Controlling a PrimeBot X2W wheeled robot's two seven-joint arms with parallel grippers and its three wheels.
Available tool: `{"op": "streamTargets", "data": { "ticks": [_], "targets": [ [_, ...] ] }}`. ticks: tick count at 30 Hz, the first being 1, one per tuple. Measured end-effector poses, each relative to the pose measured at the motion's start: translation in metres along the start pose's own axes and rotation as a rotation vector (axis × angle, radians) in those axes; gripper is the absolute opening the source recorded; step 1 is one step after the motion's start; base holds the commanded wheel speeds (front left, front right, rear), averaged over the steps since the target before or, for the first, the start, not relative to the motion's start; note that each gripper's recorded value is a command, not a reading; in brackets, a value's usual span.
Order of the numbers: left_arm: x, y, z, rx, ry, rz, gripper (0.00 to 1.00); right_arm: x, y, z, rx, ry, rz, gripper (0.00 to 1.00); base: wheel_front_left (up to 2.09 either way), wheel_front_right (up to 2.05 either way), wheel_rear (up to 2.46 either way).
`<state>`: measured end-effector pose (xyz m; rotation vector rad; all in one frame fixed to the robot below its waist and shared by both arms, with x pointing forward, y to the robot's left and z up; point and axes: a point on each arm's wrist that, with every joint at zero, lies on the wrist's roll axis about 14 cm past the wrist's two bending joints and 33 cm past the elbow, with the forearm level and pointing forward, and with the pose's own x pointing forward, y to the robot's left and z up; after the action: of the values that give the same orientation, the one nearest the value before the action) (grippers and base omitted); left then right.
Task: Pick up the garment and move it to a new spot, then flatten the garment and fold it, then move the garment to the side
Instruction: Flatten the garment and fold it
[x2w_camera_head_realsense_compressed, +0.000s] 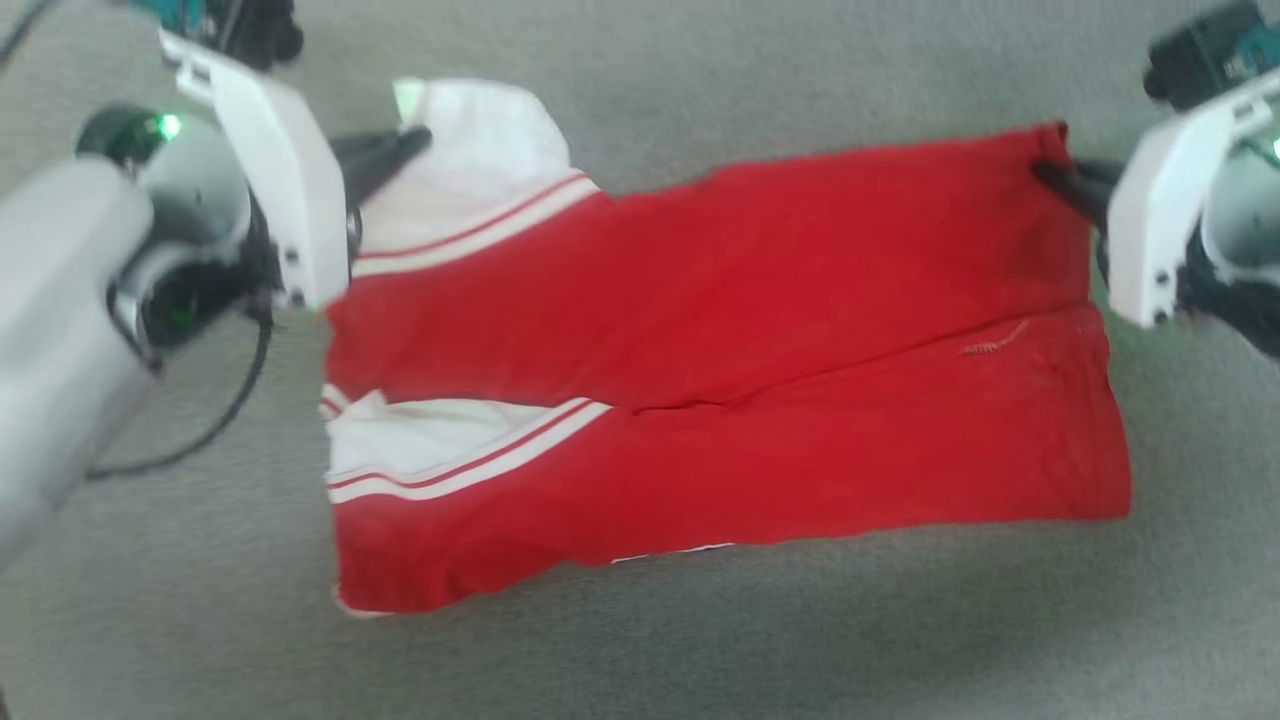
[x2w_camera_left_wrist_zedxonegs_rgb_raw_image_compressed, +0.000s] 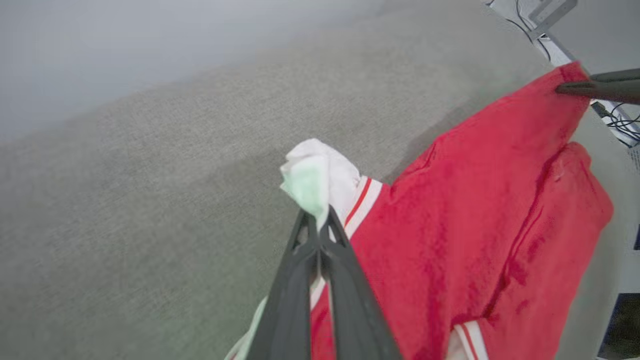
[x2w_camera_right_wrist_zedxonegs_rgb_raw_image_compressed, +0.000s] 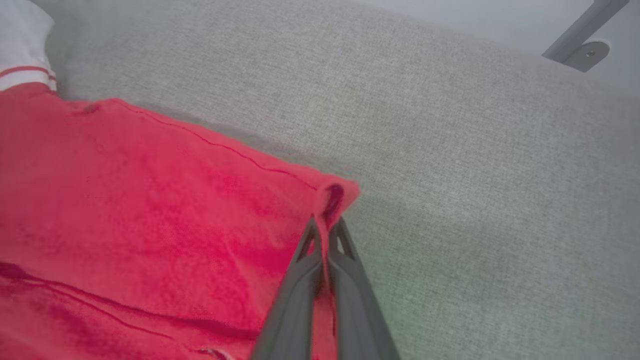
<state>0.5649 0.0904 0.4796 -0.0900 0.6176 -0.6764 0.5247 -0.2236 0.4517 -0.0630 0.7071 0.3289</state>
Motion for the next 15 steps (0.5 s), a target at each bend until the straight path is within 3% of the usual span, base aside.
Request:
{"op": "streamTargets", "data": {
  "ticks": [6,15],
  "targets": [
    [-0.052,-0.016,-0.009,-0.009,-0.117,-0.029,0.00,-0.021,0.007,-0.014,-0.015,-0.013,0.023,0.00,0.00,0.00,0.00],
    [-0.108,-0.038,-0.064,-0.090,-0.167,-0.024,0.00,-0.041,0.012,-0.048,0.033,-0.016,0.046,0.00,0.00,0.00,0.00]
  ]
}}
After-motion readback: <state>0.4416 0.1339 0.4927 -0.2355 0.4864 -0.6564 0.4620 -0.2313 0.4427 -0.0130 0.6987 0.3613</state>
